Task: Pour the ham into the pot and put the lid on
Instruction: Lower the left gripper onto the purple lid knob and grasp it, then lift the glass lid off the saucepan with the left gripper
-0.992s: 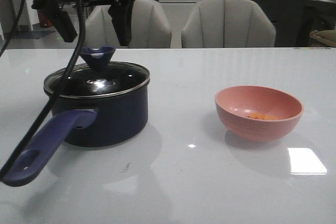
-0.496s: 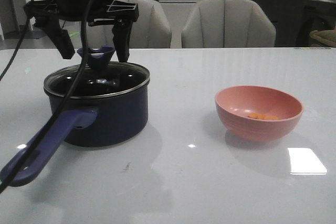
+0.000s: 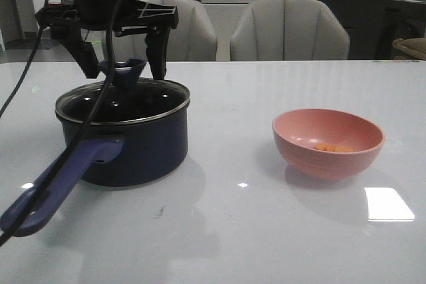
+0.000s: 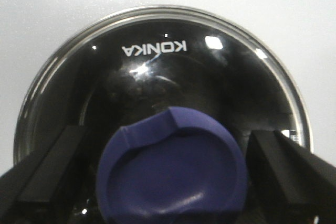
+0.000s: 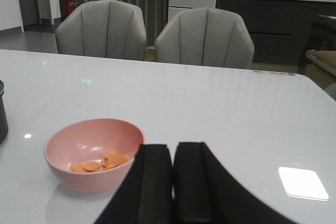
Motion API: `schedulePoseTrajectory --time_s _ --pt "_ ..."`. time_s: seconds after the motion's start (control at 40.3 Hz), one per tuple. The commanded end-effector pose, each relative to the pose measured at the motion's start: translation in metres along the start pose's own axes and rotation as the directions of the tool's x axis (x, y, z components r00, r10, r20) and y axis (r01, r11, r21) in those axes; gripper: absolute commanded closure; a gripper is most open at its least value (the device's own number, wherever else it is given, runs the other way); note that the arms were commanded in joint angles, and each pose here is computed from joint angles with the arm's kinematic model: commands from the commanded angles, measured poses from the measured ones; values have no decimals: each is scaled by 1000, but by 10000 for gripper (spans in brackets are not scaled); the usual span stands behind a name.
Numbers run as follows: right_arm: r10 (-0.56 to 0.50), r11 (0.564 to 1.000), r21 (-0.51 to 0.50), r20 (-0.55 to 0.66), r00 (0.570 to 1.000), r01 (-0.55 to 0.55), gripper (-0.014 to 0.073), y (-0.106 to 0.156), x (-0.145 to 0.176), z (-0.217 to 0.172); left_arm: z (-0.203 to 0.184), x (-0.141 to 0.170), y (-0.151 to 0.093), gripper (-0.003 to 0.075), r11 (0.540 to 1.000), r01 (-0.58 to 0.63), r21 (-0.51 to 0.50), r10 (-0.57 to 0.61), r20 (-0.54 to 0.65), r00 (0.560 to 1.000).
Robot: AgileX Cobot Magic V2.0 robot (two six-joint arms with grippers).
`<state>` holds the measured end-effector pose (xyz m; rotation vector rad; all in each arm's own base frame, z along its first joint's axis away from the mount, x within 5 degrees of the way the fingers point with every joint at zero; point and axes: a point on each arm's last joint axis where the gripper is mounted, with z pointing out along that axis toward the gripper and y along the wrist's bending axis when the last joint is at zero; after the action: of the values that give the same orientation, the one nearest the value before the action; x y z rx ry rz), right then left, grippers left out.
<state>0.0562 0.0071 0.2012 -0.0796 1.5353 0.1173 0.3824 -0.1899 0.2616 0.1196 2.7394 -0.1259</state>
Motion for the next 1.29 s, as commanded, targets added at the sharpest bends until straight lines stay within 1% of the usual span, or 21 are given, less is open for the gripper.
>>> schedulePoseTrajectory --time_s 0.0,0.174,0.223,0.298,0.546,0.72,0.968,1.117,1.265 --pt "-15 1000 4 110 994 15 435 0 -11 -2 -29 -10 -1 202 999 19 38 -22 90 996" --pt "-15 1000 4 110 994 15 435 0 -11 -2 -29 -10 0 331 999 19 36 -22 86 996" --pt "-15 1000 4 110 994 15 435 0 -11 -2 -29 -10 0 360 999 19 36 -22 86 996" --pt "-15 1000 4 110 994 15 435 0 -11 -2 -29 -10 0 383 999 19 37 -22 87 996" --pt "-15 1000 4 110 994 15 435 0 -11 -2 -30 -10 0 388 999 20 31 -22 75 997" --pt "-15 1000 4 110 994 15 435 0 -11 -2 -39 -12 0 388 999 23 26 -25 69 997" --pt "-15 1000 4 110 994 15 435 0 -11 -2 -69 -14 4 388 999 20 45 -27 151 988" --pt "-15 1000 4 110 994 15 435 0 -11 -2 -82 -15 20 388 998 52 23 -55 153 987" --pt "-15 1000 4 110 994 15 435 0 -11 -2 -94 -16 52 388 994 104 -25 -100 131 986"
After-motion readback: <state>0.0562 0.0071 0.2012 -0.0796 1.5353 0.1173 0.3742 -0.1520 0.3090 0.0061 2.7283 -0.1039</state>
